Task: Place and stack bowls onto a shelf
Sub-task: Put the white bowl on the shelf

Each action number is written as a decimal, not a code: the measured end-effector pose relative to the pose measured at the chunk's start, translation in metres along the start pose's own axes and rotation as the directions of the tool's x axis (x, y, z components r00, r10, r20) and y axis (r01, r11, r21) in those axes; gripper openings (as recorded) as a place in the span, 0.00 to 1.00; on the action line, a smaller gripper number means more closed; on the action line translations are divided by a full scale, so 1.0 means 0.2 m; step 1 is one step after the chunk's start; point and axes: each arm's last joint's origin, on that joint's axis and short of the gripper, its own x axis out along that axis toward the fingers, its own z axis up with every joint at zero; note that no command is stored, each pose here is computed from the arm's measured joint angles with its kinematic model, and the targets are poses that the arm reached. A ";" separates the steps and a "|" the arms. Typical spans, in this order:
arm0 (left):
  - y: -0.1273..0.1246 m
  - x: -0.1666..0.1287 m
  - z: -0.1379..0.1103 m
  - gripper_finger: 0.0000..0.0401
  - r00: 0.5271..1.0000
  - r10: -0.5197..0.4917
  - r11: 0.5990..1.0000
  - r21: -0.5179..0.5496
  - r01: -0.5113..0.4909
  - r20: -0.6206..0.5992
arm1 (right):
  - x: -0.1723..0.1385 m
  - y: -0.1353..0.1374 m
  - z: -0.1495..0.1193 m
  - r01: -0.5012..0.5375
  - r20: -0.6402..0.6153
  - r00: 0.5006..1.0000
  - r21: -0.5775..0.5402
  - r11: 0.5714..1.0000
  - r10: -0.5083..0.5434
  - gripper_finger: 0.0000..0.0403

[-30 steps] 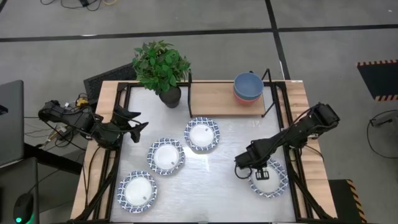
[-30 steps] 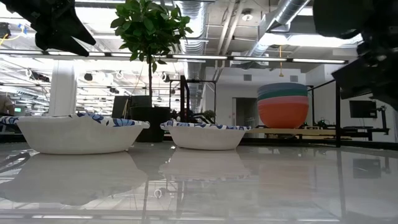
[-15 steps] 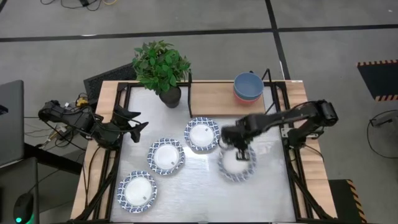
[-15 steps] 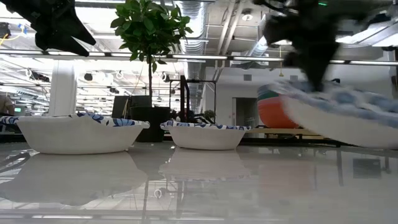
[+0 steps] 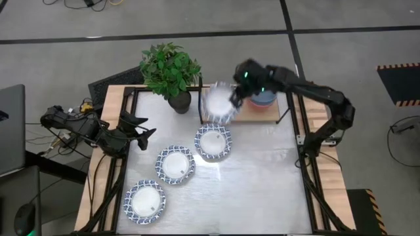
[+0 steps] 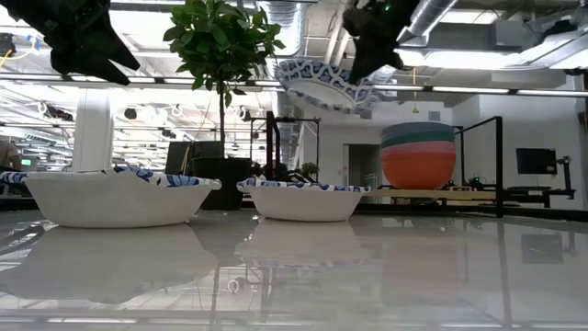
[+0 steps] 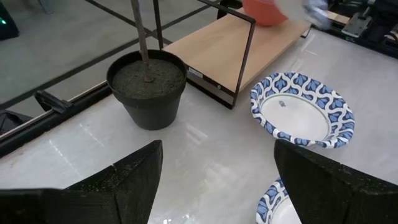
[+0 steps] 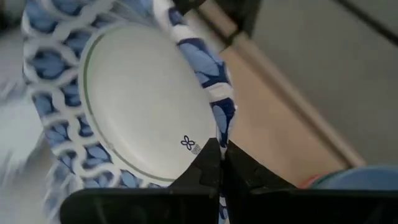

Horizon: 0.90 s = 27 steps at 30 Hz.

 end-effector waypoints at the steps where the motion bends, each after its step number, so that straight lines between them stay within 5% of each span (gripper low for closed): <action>1: 0.00 0.00 0.00 0.73 1.000 0.000 1.000 0.000 0.000 0.000 | 0.00 -0.05 0.02 0.017 0.028 0.999 0.028 0.999 -0.017 0.06; 6: 0.00 0.00 0.00 0.73 1.000 0.001 1.000 0.003 -0.001 -0.002 | 0.06 -0.31 0.08 0.102 0.071 0.990 0.208 0.973 -0.119 0.06; 10: 0.00 0.00 0.00 0.73 1.000 0.008 1.000 0.011 -0.008 -0.007 | 0.15 -0.41 0.11 0.076 0.080 0.992 0.282 0.956 -0.102 0.06; 27: 0.01 0.00 -0.01 0.73 1.000 0.016 1.000 0.017 -0.016 -0.008 | 0.69 -0.55 -0.03 0.058 -0.206 0.979 0.327 0.943 0.011 0.06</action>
